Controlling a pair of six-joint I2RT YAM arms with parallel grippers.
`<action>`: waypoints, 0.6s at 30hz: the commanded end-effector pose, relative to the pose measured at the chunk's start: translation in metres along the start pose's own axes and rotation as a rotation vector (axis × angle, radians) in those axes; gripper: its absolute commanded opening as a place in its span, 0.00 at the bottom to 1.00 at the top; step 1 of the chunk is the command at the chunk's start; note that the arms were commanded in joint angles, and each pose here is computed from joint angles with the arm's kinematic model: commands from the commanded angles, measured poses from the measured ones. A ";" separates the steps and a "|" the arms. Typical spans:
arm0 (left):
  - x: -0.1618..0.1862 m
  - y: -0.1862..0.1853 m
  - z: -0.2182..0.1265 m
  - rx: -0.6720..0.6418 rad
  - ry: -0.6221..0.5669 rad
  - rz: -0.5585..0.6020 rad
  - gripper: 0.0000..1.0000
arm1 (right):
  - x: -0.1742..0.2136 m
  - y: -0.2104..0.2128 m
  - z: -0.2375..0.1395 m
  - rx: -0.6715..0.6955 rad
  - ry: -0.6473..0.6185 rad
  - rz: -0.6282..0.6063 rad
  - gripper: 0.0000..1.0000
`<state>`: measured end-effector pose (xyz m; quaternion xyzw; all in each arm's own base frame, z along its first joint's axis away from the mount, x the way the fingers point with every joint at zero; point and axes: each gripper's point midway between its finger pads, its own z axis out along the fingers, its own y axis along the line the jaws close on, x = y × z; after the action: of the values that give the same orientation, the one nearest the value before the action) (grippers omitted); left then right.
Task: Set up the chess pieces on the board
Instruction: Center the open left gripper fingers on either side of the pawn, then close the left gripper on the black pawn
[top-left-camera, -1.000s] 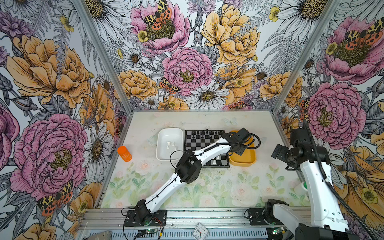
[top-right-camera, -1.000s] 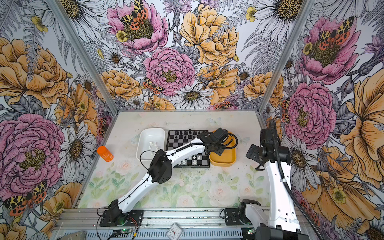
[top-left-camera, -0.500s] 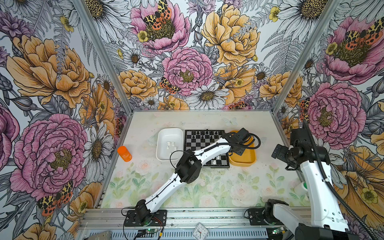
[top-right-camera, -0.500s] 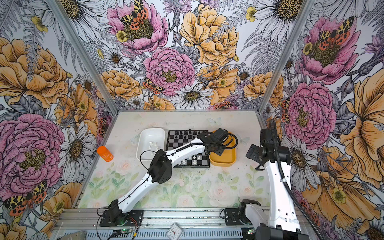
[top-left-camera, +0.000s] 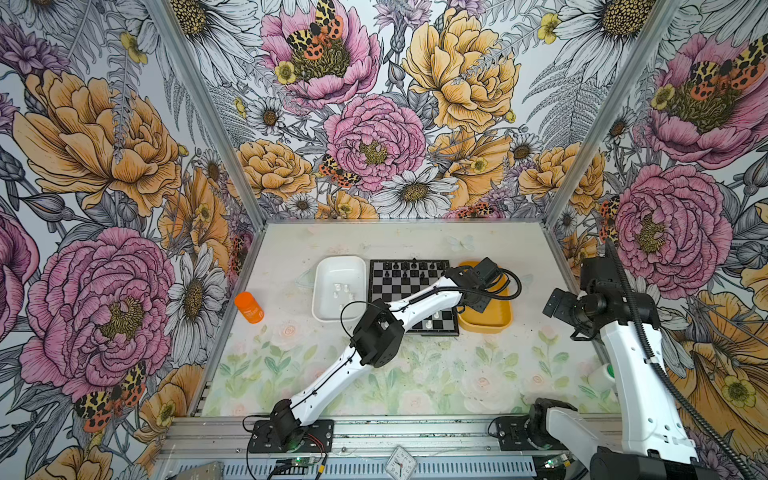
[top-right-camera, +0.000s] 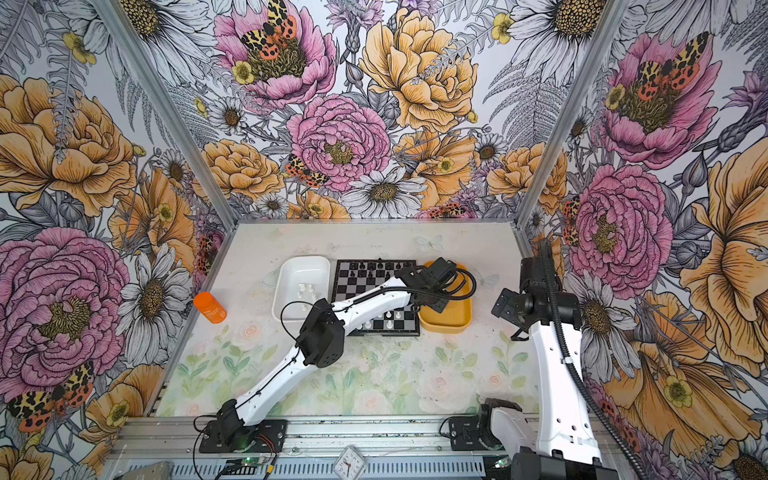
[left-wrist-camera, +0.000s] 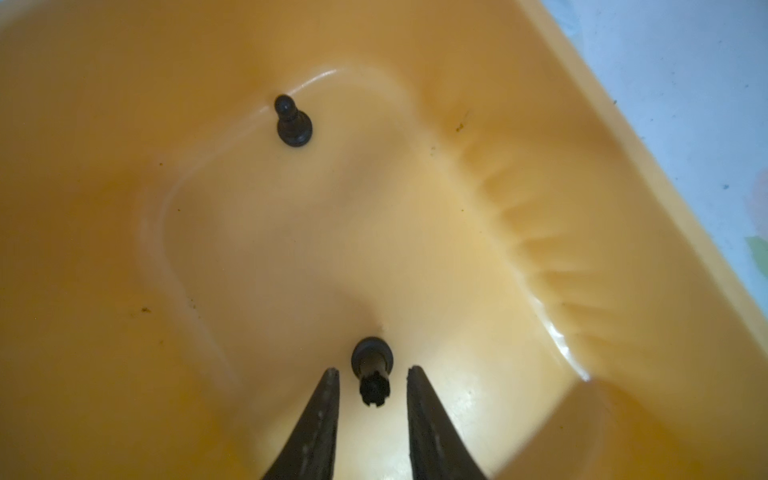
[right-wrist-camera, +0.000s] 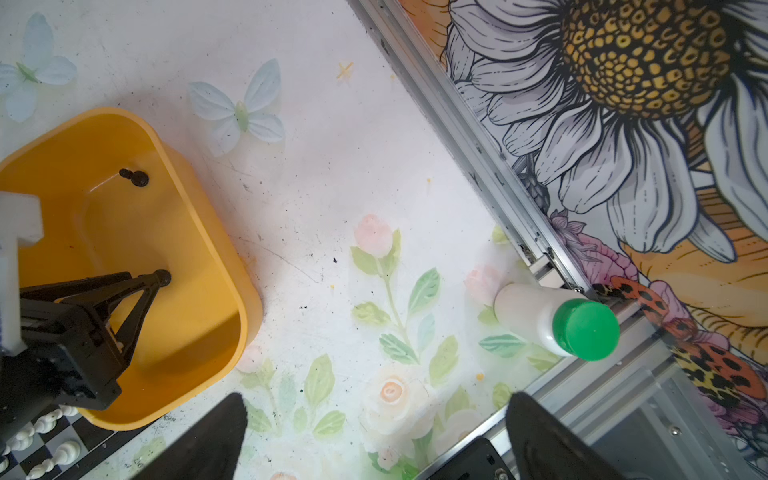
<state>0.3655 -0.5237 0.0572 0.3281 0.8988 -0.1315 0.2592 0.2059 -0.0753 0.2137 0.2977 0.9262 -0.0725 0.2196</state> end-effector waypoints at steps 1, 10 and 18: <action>-0.007 -0.007 -0.011 0.016 -0.022 0.015 0.30 | -0.005 0.000 -0.003 -0.014 -0.033 0.005 1.00; -0.012 -0.007 -0.015 0.010 -0.036 0.019 0.23 | -0.005 0.000 -0.003 -0.011 -0.035 0.005 1.00; -0.010 -0.011 -0.012 0.027 -0.030 0.016 0.21 | -0.004 -0.001 -0.003 -0.009 -0.037 0.004 1.00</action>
<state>0.3640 -0.5248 0.0572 0.3296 0.8983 -0.1317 0.2591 0.2054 -0.0752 0.2129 0.2975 0.9264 -0.0726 0.2189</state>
